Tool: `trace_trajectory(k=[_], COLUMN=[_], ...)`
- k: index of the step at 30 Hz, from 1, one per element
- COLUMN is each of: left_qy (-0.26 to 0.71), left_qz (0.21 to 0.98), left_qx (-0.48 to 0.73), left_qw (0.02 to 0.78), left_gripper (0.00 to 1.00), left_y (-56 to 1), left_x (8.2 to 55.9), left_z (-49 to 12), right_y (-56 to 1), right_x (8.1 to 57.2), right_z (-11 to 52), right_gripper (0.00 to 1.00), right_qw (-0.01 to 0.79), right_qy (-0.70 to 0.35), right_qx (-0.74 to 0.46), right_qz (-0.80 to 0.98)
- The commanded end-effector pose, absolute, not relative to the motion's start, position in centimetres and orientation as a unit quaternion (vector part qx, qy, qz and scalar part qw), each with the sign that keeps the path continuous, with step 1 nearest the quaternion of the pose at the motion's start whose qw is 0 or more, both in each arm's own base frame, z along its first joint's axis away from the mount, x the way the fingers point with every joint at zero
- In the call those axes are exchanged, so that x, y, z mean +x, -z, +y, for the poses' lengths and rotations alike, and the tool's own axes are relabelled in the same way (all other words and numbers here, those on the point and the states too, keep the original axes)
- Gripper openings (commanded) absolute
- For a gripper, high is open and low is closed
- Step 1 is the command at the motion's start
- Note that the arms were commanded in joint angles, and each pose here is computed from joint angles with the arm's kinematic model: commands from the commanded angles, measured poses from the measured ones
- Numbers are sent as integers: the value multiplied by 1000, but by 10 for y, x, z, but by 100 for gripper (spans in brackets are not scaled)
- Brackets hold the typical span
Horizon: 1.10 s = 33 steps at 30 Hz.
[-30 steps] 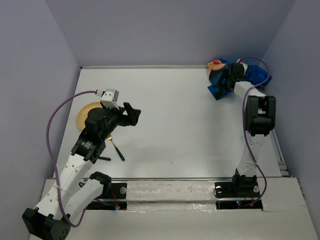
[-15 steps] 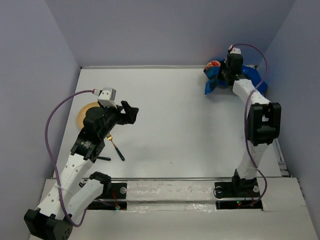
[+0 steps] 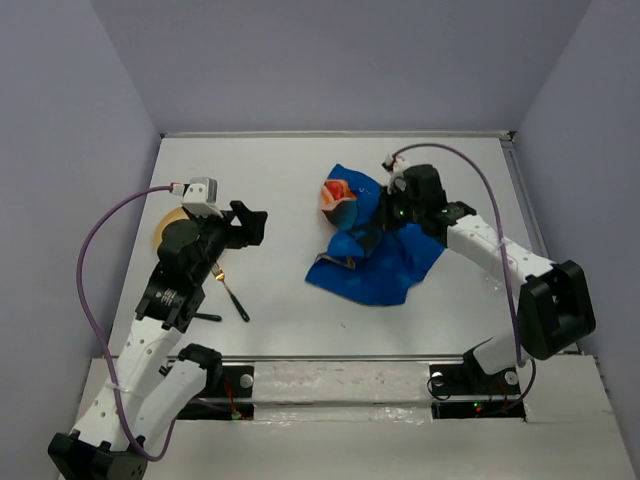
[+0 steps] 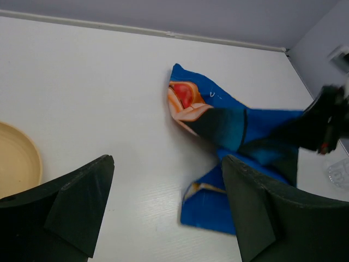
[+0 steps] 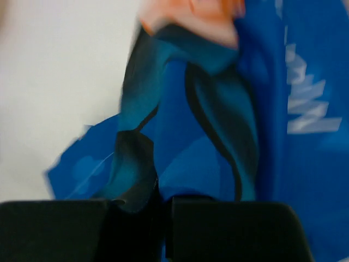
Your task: Set the dinner table for one person
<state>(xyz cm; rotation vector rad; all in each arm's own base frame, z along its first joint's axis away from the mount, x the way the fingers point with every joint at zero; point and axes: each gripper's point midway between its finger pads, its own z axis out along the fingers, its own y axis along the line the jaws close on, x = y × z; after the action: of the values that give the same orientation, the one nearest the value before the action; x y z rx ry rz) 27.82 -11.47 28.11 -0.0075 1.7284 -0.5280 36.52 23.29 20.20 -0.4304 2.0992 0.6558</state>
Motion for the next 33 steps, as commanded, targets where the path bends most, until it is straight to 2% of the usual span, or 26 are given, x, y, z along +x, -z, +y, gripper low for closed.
trace_trajectory(k=[1,7,13,16,17,20,21,25,26,28,30,31,33], left_qy=[244,278,337,311,314,270,263,181,159,152,152,154,162], left_qz=[747,765,764,790,783,811,808,825,841,841,848,850,853], left_qx=[-23,-32,-55,-69,-73,-90,-93,-89,-81,-80,-73,-71,-64], left_qw=[618,580,548,525,532,512,519,528,511,513,503,499,491], left_gripper=[90,85,75,70,69,66,65,64,64,62,61,61,60], left_y=[-282,-269,-260,-227,-233,-190,-192,-173,-150,-155,-142,-139,-129], left_x=[284,290,292,301,301,328,338,384,395,418,437,442,459], left_z=[-117,-133,-173,-206,-209,-222,-225,-228,-231,-235,-241,-243,-253], right_y=[-114,-148,-150,-130,-123,-123,-126,-132,-126,-121,-121,-121,-123], right_x=[307,293,252,236,233,232,231,224,220,218,216,215,216], right_z=[180,152,184,187,185,180,181,192,193,194,196,196,195], right_gripper=[0,0,0,0,0,2,4,26,39,51,53,58,59], right_qw=[312,364,322,300,293,306,312,317,311,307,309,312,320], right_qy=[-180,-149,-248,-257,-253,-252,-258,-305,-311,-317,-322,-323,-324], right_qx=[-114,-53,-92,-82,-78,-61,-59,-51,-50,-47,-49,-50,-51], right_qz=[926,918,909,915,919,916,912,896,897,896,894,892,889])
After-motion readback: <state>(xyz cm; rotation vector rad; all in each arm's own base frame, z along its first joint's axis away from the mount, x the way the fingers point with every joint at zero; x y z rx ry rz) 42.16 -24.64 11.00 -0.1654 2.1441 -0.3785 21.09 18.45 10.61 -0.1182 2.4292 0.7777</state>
